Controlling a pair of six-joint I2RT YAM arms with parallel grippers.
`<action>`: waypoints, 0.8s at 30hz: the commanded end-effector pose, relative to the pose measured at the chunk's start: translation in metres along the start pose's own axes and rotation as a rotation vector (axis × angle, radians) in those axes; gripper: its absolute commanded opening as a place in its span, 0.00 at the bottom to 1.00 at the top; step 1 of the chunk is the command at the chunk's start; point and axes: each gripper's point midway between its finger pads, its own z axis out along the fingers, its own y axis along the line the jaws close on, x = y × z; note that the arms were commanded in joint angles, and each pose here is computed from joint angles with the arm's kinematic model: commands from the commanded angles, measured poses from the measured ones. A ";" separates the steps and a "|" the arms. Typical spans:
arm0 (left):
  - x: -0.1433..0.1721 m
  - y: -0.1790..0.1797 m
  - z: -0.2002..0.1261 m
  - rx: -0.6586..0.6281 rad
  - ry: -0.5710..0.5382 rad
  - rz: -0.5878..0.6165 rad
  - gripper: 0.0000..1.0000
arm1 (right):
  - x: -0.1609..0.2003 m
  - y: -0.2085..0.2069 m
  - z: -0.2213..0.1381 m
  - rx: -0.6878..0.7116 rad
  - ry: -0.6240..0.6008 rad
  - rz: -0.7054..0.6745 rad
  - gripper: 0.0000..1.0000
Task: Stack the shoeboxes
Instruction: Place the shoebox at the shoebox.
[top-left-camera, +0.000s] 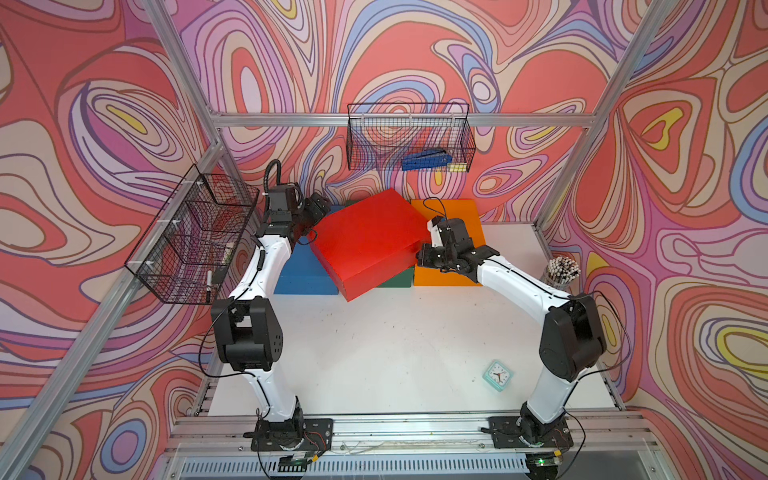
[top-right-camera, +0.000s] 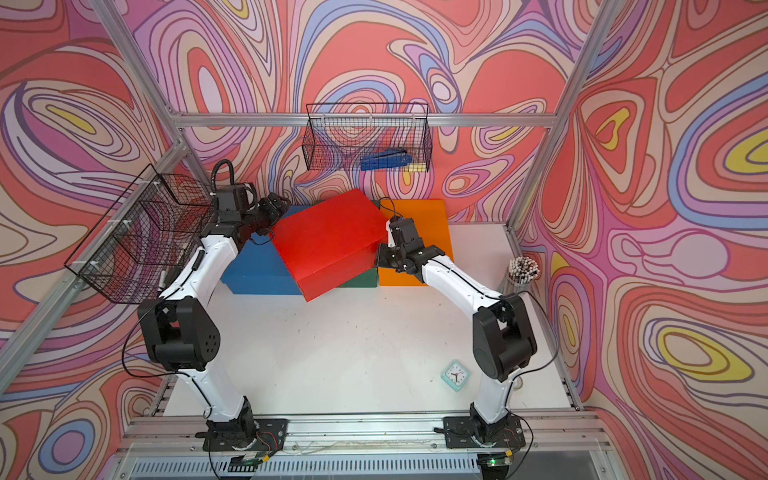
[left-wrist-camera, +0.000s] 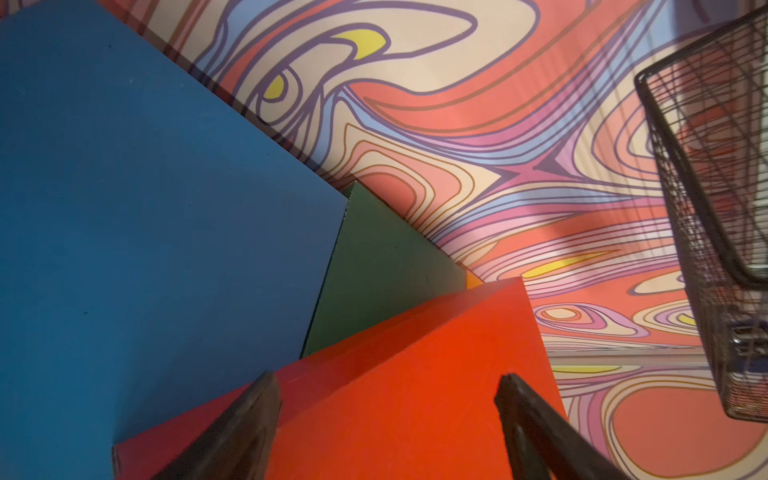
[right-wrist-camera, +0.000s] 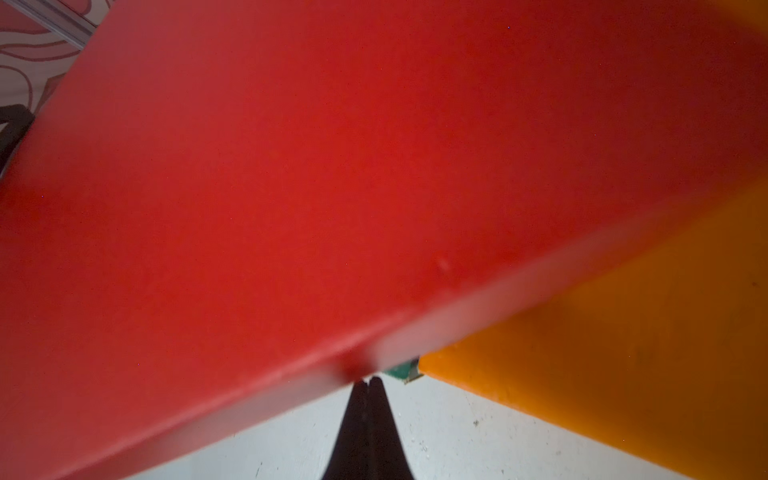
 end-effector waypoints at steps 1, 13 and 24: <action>0.039 0.014 -0.005 -0.022 0.125 -0.089 0.84 | -0.011 -0.007 0.006 0.059 -0.013 -0.003 0.00; 0.066 0.015 -0.022 -0.014 0.147 -0.125 0.84 | -0.026 -0.006 0.032 0.061 -0.021 -0.004 0.00; 0.082 0.000 -0.029 -0.002 0.175 -0.124 0.83 | -0.026 -0.010 0.054 0.060 -0.014 -0.016 0.00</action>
